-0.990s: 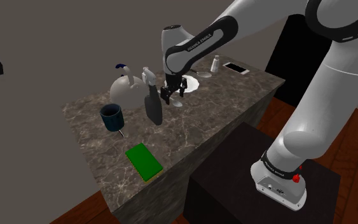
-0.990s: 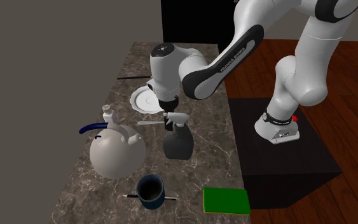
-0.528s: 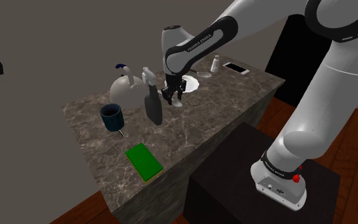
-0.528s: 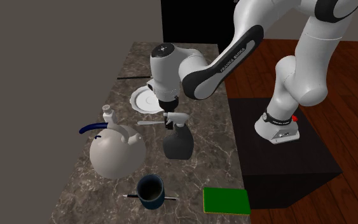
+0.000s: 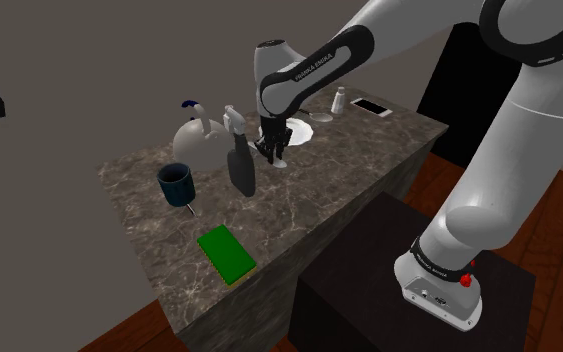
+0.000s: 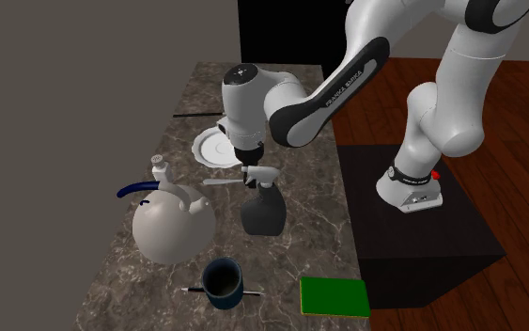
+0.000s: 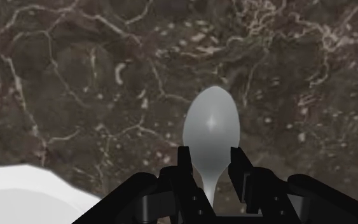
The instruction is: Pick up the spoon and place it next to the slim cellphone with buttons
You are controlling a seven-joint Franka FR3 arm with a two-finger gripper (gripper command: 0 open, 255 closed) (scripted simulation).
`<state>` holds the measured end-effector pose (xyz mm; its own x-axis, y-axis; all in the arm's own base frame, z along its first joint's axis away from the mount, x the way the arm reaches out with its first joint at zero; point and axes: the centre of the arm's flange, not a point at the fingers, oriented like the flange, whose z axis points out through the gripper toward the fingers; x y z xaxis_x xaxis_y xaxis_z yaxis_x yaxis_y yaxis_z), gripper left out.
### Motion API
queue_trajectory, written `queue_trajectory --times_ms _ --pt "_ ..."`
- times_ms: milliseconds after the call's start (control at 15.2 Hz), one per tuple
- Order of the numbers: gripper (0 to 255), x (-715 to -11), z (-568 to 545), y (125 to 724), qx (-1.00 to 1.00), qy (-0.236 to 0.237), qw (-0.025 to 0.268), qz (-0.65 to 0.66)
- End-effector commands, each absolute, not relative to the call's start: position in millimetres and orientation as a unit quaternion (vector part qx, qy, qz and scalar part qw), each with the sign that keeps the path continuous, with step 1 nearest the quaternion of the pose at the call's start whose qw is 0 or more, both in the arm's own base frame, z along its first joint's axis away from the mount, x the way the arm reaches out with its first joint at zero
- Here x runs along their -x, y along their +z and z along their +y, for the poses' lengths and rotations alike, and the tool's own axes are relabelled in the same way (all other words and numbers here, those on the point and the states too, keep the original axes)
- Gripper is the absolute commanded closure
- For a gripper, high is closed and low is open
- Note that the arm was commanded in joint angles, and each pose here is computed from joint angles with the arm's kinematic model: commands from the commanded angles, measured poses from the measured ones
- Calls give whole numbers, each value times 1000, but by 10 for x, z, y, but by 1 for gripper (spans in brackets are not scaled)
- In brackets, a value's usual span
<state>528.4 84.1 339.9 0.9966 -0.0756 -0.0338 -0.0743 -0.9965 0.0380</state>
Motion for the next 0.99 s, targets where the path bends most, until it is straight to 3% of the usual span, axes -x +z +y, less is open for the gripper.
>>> queue_trajectory --times_ms 0,924 --pt "255 -5284 840 3397 -999 -18 18 -38" --pt "255 -5284 840 4137 -999 -18 18 -38"
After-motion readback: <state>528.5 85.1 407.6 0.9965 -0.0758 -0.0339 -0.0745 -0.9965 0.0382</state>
